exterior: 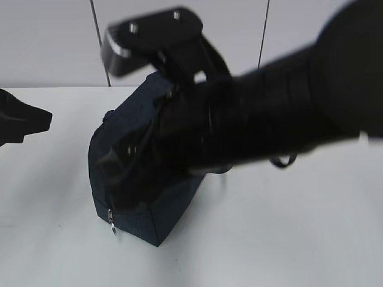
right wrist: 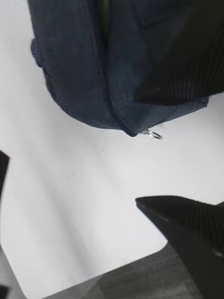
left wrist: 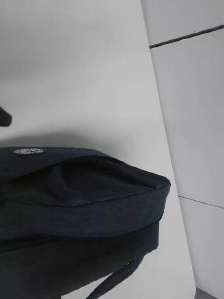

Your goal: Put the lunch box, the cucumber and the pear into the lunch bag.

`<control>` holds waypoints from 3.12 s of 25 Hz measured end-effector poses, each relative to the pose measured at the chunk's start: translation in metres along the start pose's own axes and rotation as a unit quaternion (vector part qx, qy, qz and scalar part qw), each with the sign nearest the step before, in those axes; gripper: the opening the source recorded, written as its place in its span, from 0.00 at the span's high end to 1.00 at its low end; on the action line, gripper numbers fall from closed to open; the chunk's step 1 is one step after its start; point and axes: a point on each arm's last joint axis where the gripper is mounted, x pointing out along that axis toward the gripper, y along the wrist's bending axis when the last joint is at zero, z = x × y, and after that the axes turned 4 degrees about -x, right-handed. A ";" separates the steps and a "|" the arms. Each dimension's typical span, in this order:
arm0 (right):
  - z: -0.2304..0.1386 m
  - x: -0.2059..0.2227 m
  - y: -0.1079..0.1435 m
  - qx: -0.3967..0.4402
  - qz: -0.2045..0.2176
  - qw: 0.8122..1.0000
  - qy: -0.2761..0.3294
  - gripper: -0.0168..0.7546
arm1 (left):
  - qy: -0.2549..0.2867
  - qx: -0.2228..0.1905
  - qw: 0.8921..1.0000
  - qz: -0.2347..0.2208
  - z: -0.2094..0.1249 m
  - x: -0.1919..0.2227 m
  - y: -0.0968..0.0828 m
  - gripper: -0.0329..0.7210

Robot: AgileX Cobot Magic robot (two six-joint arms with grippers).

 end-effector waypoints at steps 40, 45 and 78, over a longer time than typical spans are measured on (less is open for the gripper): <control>-0.106 0.129 0.024 0.039 -0.076 0.994 0.064 0.37 | -0.003 -0.015 1.000 -0.014 -0.004 -0.008 -0.004 0.64; -0.105 0.130 0.023 0.039 -0.082 0.994 0.055 0.48 | -0.003 -0.015 1.000 -0.014 -0.004 -0.008 -0.004 0.64; -0.092 0.143 0.022 0.040 -0.087 0.995 0.025 0.91 | -0.005 -0.023 1.000 -0.018 -0.004 -0.008 -0.005 0.64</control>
